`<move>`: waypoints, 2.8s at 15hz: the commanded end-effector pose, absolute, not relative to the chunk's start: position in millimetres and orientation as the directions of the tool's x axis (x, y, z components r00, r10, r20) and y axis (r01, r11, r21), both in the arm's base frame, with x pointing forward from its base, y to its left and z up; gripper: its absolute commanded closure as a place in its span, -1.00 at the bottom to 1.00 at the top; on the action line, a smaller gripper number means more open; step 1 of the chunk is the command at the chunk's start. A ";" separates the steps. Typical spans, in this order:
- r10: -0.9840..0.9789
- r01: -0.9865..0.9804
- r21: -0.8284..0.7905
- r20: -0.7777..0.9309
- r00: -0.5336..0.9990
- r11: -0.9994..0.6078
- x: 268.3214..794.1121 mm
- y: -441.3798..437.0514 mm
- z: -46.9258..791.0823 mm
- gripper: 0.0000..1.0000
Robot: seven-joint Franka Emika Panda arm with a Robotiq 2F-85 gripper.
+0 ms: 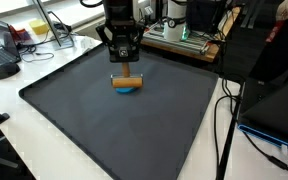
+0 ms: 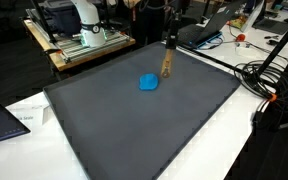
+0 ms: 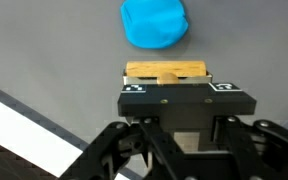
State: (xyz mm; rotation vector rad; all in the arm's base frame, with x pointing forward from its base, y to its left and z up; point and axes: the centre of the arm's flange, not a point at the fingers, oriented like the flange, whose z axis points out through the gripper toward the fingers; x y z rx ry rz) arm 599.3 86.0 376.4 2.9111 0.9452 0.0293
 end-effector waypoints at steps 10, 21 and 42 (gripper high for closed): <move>0.260 0.281 -0.215 0.122 0.958 -0.935 624.6 -45.0 388.9 0.56; 0.067 0.115 -0.344 0.149 0.987 -0.932 584.2 -128.0 373.1 0.56; 0.304 0.374 -0.223 0.293 0.907 -0.900 494.4 -142.9 342.5 0.56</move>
